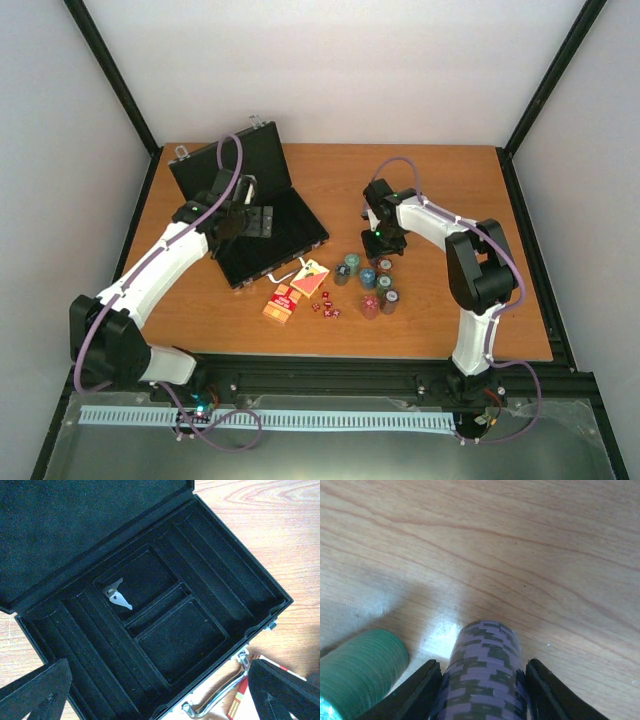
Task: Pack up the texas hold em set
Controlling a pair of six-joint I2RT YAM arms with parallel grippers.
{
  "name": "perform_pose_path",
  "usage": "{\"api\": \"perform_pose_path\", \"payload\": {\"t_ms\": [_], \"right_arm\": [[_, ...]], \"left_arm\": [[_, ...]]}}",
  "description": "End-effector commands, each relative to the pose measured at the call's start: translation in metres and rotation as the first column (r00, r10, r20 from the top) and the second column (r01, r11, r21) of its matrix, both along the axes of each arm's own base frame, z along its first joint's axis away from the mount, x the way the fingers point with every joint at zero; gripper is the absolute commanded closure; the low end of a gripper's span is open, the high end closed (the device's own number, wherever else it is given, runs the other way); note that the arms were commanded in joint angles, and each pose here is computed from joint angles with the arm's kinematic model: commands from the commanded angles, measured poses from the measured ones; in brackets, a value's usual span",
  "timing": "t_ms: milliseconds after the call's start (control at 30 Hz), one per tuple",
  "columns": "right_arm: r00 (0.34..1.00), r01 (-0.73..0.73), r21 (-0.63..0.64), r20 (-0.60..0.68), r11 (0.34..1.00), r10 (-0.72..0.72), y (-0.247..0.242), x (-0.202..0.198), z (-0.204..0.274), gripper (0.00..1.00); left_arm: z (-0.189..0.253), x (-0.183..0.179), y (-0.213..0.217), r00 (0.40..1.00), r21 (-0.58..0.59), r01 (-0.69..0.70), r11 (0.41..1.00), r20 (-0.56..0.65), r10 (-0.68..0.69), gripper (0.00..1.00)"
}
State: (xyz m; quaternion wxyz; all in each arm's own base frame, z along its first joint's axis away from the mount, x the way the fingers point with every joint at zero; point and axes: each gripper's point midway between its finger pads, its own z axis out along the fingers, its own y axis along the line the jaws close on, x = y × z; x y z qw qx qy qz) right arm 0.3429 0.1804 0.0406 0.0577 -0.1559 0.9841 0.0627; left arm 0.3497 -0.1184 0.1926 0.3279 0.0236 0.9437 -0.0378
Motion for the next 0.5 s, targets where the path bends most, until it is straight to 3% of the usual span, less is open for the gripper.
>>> {"api": "perform_pose_path", "payload": {"t_ms": [0,233,367,467], "right_arm": [[1.000,0.004,-0.007,0.014,1.000,-0.004,0.001,0.003,0.007,0.64],[0.986,0.008,-0.002,0.164,1.000,-0.008,0.009,0.044,0.043,0.93],[0.945,-0.011,0.154,0.325,0.988,-0.040,0.042,0.087,0.097,0.97],[0.913,-0.044,0.330,0.397,0.943,-0.096,0.077,0.115,0.132,0.97]], "left_arm": [[0.003,0.004,0.000,1.000,0.020,0.012,1.000,0.015,-0.012,0.00],[0.005,0.004,0.003,1.000,0.027,-0.001,1.000,0.029,0.000,0.00],[0.003,0.000,0.002,1.000,0.005,-0.007,1.000,0.029,0.007,0.00],[-0.003,-0.003,0.003,1.000,-0.009,-0.017,1.000,0.015,0.017,0.00]]}}
